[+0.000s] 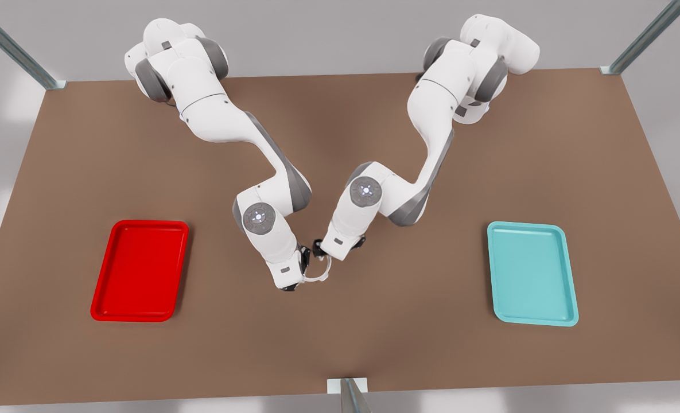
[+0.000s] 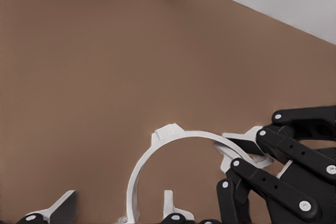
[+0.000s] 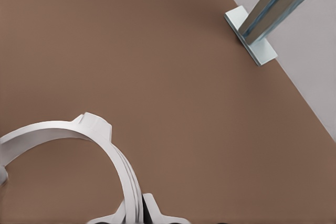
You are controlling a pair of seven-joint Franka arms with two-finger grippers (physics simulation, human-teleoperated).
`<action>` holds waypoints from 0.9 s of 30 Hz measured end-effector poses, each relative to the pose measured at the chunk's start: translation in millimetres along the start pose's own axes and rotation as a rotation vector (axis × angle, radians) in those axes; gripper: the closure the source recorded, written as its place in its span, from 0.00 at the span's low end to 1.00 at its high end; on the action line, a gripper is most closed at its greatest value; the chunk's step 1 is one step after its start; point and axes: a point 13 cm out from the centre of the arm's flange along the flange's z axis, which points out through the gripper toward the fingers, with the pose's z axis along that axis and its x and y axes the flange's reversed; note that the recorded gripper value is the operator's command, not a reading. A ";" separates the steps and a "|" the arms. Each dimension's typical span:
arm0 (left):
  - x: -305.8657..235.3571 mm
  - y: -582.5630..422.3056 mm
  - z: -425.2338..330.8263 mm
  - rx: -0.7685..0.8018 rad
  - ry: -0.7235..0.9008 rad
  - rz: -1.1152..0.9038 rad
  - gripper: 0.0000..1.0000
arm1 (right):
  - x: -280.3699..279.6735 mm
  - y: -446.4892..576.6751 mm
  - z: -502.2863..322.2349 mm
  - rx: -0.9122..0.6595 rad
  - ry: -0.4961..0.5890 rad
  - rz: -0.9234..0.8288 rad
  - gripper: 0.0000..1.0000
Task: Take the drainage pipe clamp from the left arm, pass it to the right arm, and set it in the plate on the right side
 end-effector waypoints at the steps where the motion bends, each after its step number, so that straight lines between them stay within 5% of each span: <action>1: -5.8 4.5 -3.5 -0.005 -0.001 -0.007 0.00 | 0.2 -0.3 0.0 0.000 0.000 0.000 0.79; 6: -71.9 54.5 -65.7 0.001 0.015 -0.115 0.00 | 12.7 -12.1 3.7 0.001 0.012 0.018 0.79; 13: -211.3 342.7 -196.8 -0.254 0.068 -0.230 0.00 | 137.6 -126.5 -38.4 0.000 0.077 0.200 0.79; 17: -111.4 413.7 -225.3 -0.388 0.221 -0.109 0.00 | 252.6 -208.1 -72.7 -0.021 0.119 0.343 0.79; 27: -50.6 417.9 -225.2 -0.394 0.444 0.098 0.00 | 494.1 -283.5 -69.3 -0.120 0.218 0.460 0.79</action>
